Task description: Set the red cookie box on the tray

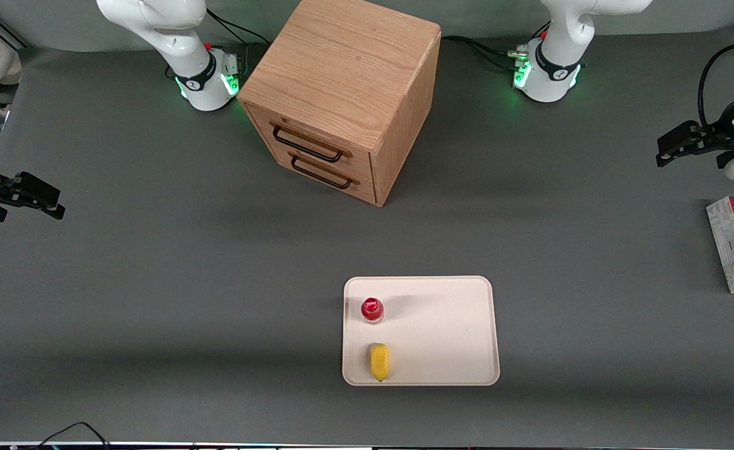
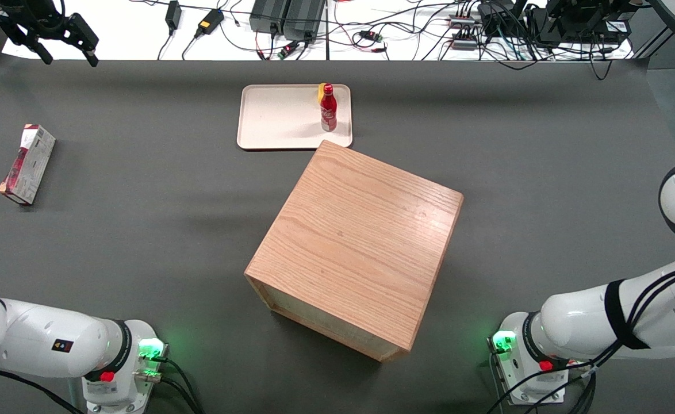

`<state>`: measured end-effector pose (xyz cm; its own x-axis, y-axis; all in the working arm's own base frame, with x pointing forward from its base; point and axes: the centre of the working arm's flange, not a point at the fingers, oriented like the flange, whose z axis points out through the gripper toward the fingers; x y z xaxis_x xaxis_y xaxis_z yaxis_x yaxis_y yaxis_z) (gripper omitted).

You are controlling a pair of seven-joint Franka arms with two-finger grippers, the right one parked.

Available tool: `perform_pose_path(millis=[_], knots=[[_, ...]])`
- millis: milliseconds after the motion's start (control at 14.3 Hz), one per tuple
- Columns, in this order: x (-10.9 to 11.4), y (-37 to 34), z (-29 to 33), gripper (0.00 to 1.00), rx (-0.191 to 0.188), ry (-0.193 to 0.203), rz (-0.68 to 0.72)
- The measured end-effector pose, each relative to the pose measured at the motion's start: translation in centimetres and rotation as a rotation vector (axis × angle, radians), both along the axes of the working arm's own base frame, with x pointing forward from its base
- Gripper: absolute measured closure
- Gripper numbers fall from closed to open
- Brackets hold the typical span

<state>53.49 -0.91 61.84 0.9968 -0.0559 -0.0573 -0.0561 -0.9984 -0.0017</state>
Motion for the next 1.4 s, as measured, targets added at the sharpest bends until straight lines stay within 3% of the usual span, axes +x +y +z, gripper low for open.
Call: perform_pose_path(millis=[210, 350, 770, 980, 1400], knots=[[0.2, 0.3, -0.2, 0.00, -0.005, 0.002, 0.007], [0.6, 1.9, -0.6, 0.00, 0.011, 0.001, -0.007], [2.9, 22.5, -7.0, 0.00, 0.085, -0.043, -0.160], [2.9, 29.3, -12.3, 0.00, 0.038, -0.058, -0.191], [4.3, 35.0, -24.1, 0.00, 0.012, -0.063, -0.150]])
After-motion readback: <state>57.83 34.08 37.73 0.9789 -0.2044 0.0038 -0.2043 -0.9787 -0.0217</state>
